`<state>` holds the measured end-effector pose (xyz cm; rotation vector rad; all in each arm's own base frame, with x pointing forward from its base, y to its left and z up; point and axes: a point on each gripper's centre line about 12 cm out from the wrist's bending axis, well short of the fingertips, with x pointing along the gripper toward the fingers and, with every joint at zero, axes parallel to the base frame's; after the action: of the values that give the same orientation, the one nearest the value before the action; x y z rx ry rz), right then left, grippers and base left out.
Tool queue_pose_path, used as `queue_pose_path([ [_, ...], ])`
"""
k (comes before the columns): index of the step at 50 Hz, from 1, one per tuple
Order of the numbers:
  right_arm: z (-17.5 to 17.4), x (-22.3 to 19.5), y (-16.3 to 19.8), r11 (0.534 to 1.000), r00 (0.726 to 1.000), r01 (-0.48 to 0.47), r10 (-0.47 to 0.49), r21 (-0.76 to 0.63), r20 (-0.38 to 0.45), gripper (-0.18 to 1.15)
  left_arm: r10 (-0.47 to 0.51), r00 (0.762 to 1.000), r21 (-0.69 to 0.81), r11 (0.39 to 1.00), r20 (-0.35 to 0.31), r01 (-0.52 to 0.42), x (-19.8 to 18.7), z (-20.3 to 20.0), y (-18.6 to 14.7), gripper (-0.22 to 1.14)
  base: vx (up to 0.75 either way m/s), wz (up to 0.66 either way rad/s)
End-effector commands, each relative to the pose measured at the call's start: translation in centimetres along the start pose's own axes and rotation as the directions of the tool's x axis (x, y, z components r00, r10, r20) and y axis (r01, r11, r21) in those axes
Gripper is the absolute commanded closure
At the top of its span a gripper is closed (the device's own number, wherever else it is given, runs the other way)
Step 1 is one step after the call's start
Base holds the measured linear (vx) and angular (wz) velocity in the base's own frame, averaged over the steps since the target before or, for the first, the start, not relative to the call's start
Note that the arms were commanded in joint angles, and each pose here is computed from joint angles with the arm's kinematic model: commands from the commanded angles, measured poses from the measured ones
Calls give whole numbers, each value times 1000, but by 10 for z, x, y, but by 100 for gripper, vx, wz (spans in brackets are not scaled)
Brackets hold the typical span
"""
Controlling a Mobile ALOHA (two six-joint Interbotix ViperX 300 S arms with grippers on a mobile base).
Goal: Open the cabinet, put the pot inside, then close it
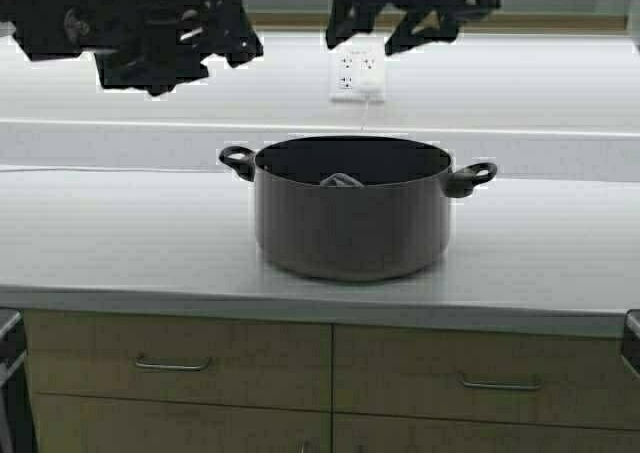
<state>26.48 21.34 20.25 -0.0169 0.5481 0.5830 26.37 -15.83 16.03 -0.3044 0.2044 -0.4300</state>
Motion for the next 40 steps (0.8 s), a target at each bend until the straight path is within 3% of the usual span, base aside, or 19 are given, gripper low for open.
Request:
queue_pose_path([
  [1,-16,16,1,999,999,30,-30,39,23,-3,-2,1000,-1,1000,21,2,-7,-12,6,-7,0,0],
  [11,-42,18,-11,988,989,81,-96,128,111,-3,6,999,-51,999,48,-4,-14,-34,17,-7,0,0],
  [22,-68,0,-28,960,964,98,-158,264,216,-3,48,993,-225,974,105,-23,-14,-59,43,-7,0,0],
  [40,-120,-6,-53,869,906,55,-250,491,341,-3,105,978,-532,847,179,6,12,-101,82,-7,0,0],
])
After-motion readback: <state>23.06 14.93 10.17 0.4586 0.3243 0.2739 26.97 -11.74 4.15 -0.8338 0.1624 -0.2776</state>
